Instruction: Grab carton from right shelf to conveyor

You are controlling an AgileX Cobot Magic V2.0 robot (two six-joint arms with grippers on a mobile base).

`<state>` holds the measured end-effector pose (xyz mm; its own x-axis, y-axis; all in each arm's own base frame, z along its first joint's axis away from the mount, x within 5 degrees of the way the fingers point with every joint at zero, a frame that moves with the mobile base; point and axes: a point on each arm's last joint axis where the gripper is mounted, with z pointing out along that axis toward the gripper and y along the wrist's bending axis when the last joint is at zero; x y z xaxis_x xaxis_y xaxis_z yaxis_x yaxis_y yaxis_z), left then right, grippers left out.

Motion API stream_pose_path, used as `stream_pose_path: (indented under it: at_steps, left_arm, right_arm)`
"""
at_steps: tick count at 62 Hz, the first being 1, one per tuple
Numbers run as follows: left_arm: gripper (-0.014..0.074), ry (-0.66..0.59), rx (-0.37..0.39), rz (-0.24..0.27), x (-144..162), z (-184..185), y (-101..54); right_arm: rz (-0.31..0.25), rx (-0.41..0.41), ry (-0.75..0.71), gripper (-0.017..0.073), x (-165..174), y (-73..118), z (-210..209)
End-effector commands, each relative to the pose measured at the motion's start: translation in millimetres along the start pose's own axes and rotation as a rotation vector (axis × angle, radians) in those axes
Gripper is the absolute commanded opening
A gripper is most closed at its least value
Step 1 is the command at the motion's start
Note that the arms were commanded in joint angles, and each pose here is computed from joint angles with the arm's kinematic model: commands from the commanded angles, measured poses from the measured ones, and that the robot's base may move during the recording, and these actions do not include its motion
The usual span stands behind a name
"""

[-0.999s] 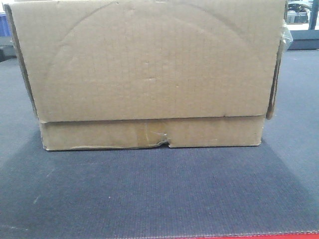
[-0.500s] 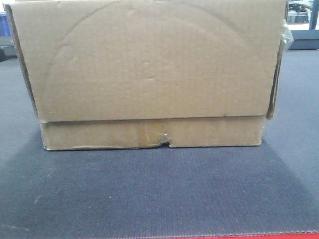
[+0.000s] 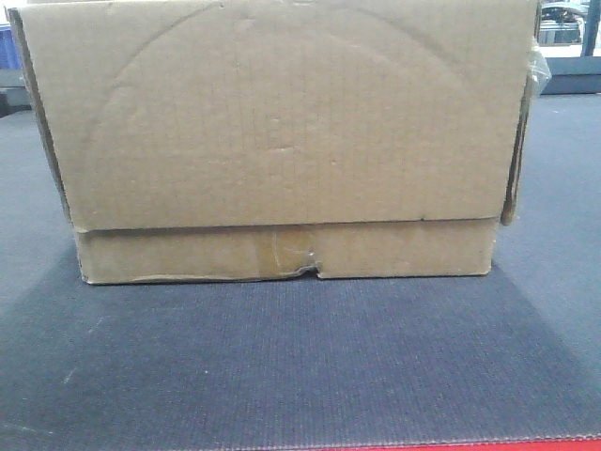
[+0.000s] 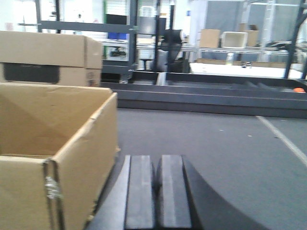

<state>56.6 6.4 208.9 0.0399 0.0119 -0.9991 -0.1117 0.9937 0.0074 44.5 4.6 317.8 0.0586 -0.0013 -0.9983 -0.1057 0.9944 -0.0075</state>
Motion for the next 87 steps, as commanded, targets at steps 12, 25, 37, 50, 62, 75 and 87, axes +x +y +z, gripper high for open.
stream_pose_path:
  at_steps: [12,25,37,50,62,75,87]
  left_arm:
    - [0.0015,-0.034,-0.004,-0.007,-3.2,-0.6,0.2]
    - [0.0015,-0.034,-0.004,-0.007,-3.2,-0.6,0.2]
    - [0.0015,-0.034,-0.004,-0.007,-3.2,-0.6,0.2]
    - [0.0015,-0.034,-0.004,-0.007,-3.2,-0.6,0.2]
    - [0.0015,-0.034,-0.004,-0.007,-3.2,-0.6,0.2]
    - [0.0015,-0.034,-0.004,-0.007,-3.2,-0.6,0.2]
    - [0.0015,-0.034,-0.004,-0.007,-3.2,-0.6,0.2]
  right_arm:
    - [0.031,0.085,-0.035,-0.0078,58.9,-4.3,9.7]
    - [0.033,0.088,-0.07,-0.0078,101.5,-4.2,4.9]
    - [0.035,0.087,-0.013,-0.0078,106.7,-4.0,5.1]
    - [0.035,0.087,-0.015,-0.0078,106.5,-4.0,5.1]
    - [0.035,0.087,-0.015,-0.0078,106.5,-4.0,5.1]
    - [0.035,0.087,-0.015,-0.0078,106.5,-4.0,5.1]
    - [0.035,0.087,-0.015,-0.0078,106.5,-4.0,5.1]
